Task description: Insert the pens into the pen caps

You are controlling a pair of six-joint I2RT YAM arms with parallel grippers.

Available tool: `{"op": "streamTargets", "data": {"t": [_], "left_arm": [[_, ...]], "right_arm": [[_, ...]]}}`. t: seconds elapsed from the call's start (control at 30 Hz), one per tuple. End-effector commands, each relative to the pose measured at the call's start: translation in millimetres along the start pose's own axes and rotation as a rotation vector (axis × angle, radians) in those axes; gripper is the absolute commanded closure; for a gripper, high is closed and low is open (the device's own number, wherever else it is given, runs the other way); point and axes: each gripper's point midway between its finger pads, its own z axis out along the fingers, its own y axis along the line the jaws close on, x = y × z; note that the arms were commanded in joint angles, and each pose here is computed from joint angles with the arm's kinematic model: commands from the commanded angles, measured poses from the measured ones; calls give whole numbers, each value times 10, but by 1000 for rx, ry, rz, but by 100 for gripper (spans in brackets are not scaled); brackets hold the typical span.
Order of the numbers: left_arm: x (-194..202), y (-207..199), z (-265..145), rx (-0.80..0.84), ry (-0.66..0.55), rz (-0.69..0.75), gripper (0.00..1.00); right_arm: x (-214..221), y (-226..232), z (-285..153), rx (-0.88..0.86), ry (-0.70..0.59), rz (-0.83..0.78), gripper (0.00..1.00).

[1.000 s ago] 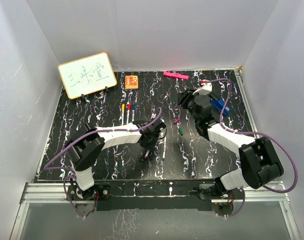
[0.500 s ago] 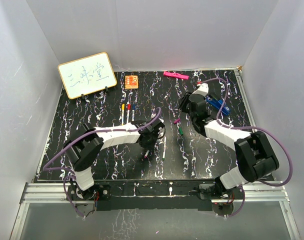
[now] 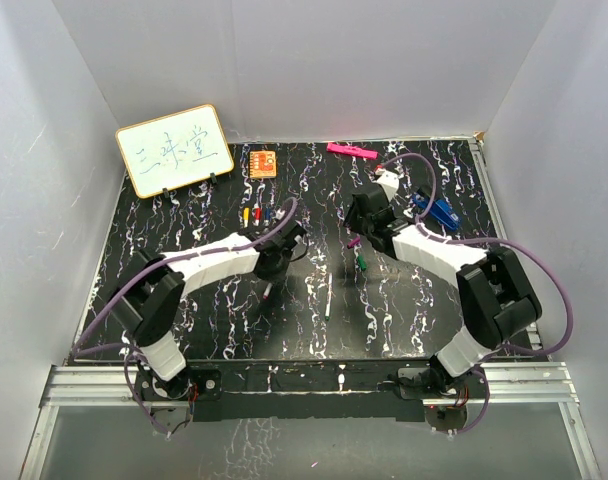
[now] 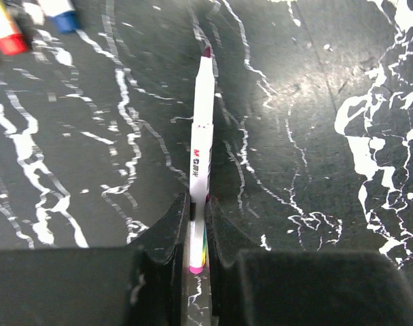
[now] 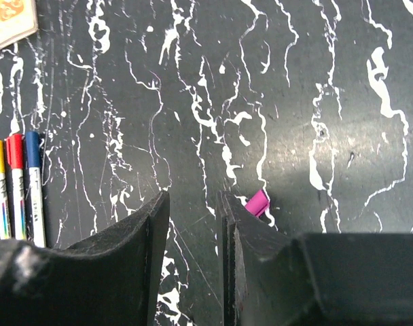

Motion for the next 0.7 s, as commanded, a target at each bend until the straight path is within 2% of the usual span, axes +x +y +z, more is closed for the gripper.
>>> {"op": "streamTargets", "data": {"t": [0.0,0.23,0.67], "left_arm": [[-153,187,-284,-31,-90,-5,100],[-258,194,-379,1,-137,-20,100],[-319,267,-437,4,-163,-34,100]], "right_arm": [[-51,-32,-12,106,7,47,65],[139,-194,92,210,68,59,58],[348,-204,259,234,133,68,57]]}}
